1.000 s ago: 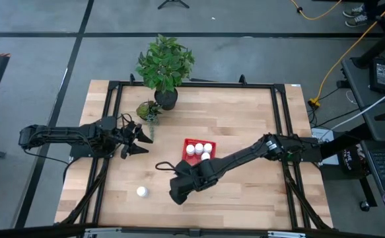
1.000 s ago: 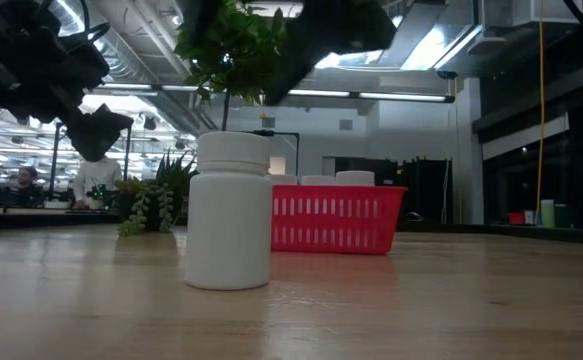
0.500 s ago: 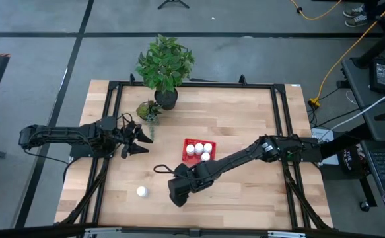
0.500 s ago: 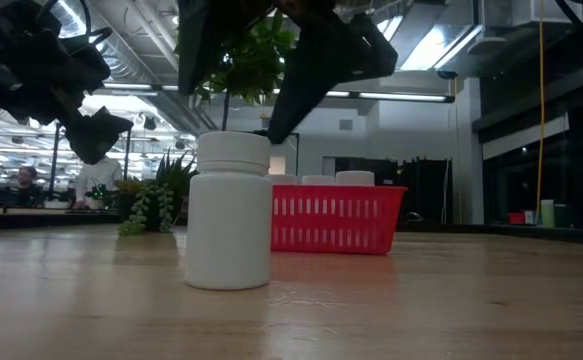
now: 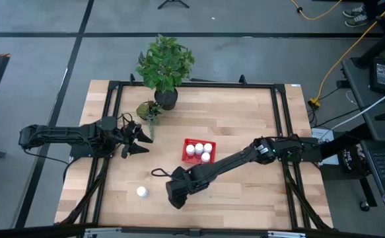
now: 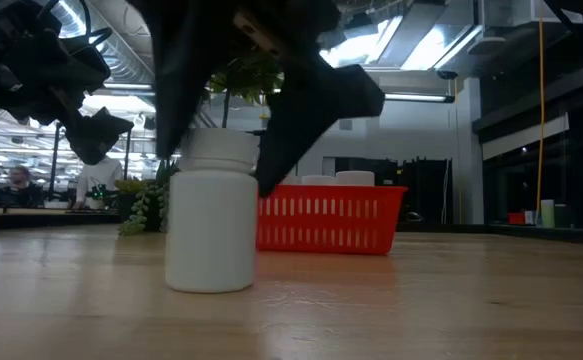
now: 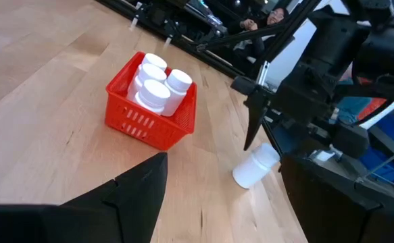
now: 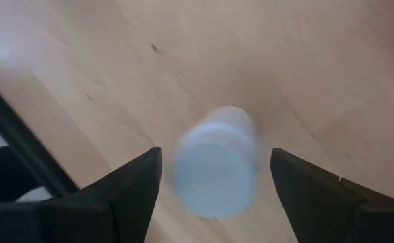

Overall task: Pick and place pill bottles into a basket
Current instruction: Put the white pill bottle into the red bin

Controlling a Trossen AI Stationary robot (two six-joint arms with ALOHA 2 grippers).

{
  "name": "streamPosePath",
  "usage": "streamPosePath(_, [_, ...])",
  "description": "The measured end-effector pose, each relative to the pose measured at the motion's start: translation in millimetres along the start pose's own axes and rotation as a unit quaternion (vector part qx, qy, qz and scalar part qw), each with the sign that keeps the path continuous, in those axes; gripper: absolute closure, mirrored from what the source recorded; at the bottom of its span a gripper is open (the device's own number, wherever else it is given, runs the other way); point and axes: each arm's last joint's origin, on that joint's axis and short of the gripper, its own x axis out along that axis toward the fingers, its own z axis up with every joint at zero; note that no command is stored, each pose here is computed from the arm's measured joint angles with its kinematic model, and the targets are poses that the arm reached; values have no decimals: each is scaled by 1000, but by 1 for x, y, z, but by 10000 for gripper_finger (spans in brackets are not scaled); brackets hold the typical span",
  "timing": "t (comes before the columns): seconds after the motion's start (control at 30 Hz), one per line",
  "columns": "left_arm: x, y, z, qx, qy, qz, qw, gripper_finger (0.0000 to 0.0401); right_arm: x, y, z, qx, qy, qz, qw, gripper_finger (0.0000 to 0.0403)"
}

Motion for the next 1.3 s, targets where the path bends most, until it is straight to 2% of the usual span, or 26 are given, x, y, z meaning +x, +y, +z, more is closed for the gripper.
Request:
streamPosePath(0.43, [0, 0, 0, 0, 0, 0, 1000, 120, 6, -4, 7, 2, 4, -4, 1000, 130])
streamPosePath(0.97, [0, 0, 0, -3, 0, -1, 1000, 120, 6, -3, 5, 2, 20, 4, 1000, 192])
streamPosePath(1.2, [0, 0, 0, -3, 0, -1, 1000, 120, 4, -3, 6, 1, 18, 6, 1000, 243])
streamPosePath(1.3, [0, 0, 0, -4, 0, -1, 1000, 120, 3, -3, 6, 1, 17, 7, 1000, 244])
